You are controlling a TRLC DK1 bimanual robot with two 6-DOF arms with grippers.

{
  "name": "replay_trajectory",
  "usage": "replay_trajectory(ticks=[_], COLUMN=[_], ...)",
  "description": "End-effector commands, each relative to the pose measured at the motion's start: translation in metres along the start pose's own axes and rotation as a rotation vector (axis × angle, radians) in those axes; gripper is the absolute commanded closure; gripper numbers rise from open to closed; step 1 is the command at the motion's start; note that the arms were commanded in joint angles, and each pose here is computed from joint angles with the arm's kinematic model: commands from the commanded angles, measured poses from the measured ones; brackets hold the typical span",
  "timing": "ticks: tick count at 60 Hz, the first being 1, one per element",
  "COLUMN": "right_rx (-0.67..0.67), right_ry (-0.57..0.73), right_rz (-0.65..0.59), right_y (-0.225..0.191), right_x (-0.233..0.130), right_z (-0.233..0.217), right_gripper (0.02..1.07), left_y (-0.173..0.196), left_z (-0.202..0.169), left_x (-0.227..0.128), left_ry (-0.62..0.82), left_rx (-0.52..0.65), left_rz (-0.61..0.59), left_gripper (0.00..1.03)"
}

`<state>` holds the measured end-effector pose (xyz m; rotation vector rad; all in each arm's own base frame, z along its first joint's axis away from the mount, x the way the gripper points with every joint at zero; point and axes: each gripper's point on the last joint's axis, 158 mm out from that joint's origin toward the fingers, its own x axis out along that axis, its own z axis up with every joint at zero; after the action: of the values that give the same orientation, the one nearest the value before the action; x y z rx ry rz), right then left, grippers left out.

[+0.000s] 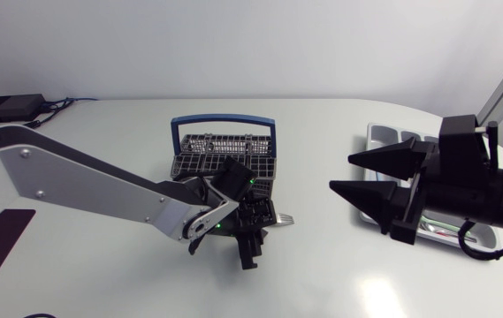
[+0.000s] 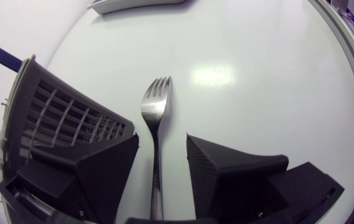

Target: Unload the cutlery basket into the drawer organizer.

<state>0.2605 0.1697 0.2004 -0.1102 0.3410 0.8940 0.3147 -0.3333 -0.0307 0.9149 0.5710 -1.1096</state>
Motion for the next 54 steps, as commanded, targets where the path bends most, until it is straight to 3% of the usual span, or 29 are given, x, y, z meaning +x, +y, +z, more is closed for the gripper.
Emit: replay_trajectory(ticks=[1,11,19,26,36,41,54], right_rx=[0.003,0.005,0.005,0.002,0.000,-0.001,0.000], right_ry=[0.016,0.012,0.008,0.007,0.007,0.005,0.005], right_rz=[0.001,-0.006,-0.012,-0.017,-0.023,-0.023,-0.026], right_y=[-0.001,-0.004,-0.005,-0.006,-0.006,-0.005,-0.003], right_x=[-0.001,-0.005,-0.007,-0.009,-0.010,-0.011,-0.015], right_z=[-0.013,-0.015,-0.016,-0.018,-0.020,-0.019,-0.020], right_gripper=[0.21,0.21,0.21,0.21,0.21,0.21,0.21], left_y=[0.003,0.001,0.004,0.003,-0.008,-0.016,-0.033], left_z=[0.003,-0.001,-0.006,-0.014,-0.016,-0.015,-0.015], left_x=[0.008,0.020,0.027,0.029,0.027,0.024,0.022], left_ry=[0.009,0.049,0.104,0.146,0.150,0.148,0.140], left_rx=[-0.019,-0.051,-0.110,-0.133,-0.163,-0.170,-0.168], left_rz=[-0.001,-0.031,-0.063,-0.097,-0.155,-0.195,-0.247], left_gripper=[0.30,0.31,0.44,0.44,0.79,0.89,0.93])
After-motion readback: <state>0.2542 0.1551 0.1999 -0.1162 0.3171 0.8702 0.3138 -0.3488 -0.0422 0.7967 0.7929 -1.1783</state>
